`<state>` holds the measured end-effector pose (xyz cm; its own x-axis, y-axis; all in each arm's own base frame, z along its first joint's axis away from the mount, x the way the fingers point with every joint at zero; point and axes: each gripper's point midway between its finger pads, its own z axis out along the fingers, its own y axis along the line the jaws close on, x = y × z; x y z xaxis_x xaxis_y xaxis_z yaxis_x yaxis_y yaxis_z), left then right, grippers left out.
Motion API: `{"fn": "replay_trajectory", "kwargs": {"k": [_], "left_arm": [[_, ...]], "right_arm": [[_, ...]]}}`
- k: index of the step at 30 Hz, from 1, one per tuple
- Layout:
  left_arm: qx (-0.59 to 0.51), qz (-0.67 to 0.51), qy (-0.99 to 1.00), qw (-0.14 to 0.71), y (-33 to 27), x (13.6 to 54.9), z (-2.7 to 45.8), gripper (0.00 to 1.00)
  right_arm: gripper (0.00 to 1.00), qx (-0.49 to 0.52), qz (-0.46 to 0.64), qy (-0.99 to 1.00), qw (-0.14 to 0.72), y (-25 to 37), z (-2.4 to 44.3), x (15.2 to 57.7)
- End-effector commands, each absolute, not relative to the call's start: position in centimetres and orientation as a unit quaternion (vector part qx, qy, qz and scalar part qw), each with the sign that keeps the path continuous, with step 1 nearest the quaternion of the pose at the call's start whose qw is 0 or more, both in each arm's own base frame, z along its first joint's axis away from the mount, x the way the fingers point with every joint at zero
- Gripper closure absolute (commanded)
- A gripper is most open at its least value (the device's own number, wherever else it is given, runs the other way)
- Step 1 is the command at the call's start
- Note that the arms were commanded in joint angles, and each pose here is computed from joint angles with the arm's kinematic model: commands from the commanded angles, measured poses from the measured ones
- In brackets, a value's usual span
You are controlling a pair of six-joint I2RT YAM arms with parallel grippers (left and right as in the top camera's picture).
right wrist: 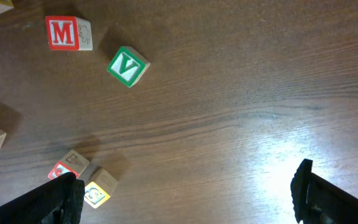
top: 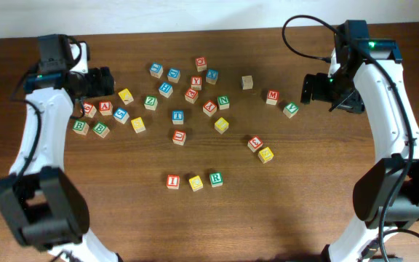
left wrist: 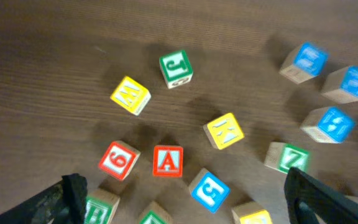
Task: Spell out ICRA
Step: 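Move the left gripper to the red A block and grasp it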
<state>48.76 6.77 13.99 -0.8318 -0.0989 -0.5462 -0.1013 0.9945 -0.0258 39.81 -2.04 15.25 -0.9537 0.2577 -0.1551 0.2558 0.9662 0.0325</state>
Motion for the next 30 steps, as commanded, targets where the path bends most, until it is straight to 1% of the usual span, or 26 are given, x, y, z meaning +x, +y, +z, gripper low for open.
{"fn": "replay_trajectory", "kwargs": {"k": [1, 2, 3, 4, 5, 7, 8, 10, 11, 13, 14, 18, 20, 21, 25, 26, 30], "left_arm": [[-0.043, 0.007, 0.969, 0.242, 7.1, 49.2, 9.0, 0.01], [-0.044, 0.007, 0.971, 0.237, 7.1, 49.3, 8.2, 0.02], [-0.043, 0.007, 0.971, 0.234, 7.1, 49.4, 7.7, 0.07], [-0.044, 0.006, 0.973, 0.226, 7.1, 49.3, 7.0, 0.22], [-0.045, 0.007, 0.973, 0.225, 7.3, 49.3, 6.7, 0.30], [-0.045, 0.005, 0.975, 0.216, 7.3, 49.4, 5.3, 0.27], [-0.045, 0.004, 0.977, 0.208, 7.2, 49.3, 4.6, 0.28], [-0.045, -0.001, 0.980, 0.194, 7.0, 49.1, 3.3, 0.35], [-0.045, -0.001, 0.980, 0.192, 7.1, 49.1, 3.0, 0.37], [-0.045, -0.001, 0.980, 0.193, 7.1, 49.2, 2.8, 0.37], [-0.045, -0.001, 0.980, 0.193, 7.1, 49.2, 2.8, 0.42], [-0.049, 0.020, 0.979, 0.195, 7.8, 49.3, 2.9, 0.46], [-0.049, 0.019, 0.979, 0.195, 7.8, 49.3, 2.9, 0.54], [-0.049, 0.019, 0.980, 0.193, 7.8, 49.3, 2.7, 0.60], [-0.049, 0.013, 0.985, 0.167, 7.6, 48.6, 0.7, 0.60], [-0.049, 0.013, 0.985, 0.166, 7.6, 48.6, 0.4, 0.61], [-0.049, 0.013, 0.985, 0.167, 7.6, 48.7, 0.5, 0.60]], "right_arm": [[0.02, 0.135, 0.000, 0.988, 0.077, -2.3, 15.0, 39.7], [0.02, 0.135, 0.000, 0.988, 0.076, -2.3, 15.0, 39.7], [0.02, 0.135, 0.000, 0.988, 0.077, -2.3, 15.0, 39.7], [0.02, 0.135, 0.000, 0.988, 0.077, -2.3, 15.0, 39.7], [0.02, 0.135, 0.000, 0.988, 0.077, -2.3, 15.0, 39.7], [0.02, 0.135, 0.000, 0.988, 0.077, -2.3, 15.0, 39.7], [0.02, 0.135, 0.000, 0.988, 0.077, -2.3, 15.0, 39.7], [0.02, 0.135, 0.000, 0.988, 0.077, -2.3, 15.0, 39.7], [0.02, 0.135, 0.000, 0.988, 0.077, -2.3, 15.0, 39.7], [0.02, 0.135, 0.000, 0.988, 0.077, -2.3, 15.0, 39.7], [0.02, 0.135, 0.000, 0.988, 0.077, -2.3, 15.0, 39.7], [0.02, 0.135, 0.000, 0.988, 0.077, -2.3, 15.0, 39.7], [0.02, 0.135, 0.000, 0.988, 0.077, -2.3, 15.0, 39.7], [0.02, 0.135, 0.000, 0.988, 0.077, -2.3, 15.0, 39.7], [0.02, 0.135, 0.000, 0.988, 0.077, -2.3, 15.0, 39.7], [0.02, 0.135, 0.000, 0.988, 0.077, -2.3, 15.0, 39.7], [0.02, 0.135, 0.000, 0.988, 0.077, -2.3, 15.0, 39.7]]}}
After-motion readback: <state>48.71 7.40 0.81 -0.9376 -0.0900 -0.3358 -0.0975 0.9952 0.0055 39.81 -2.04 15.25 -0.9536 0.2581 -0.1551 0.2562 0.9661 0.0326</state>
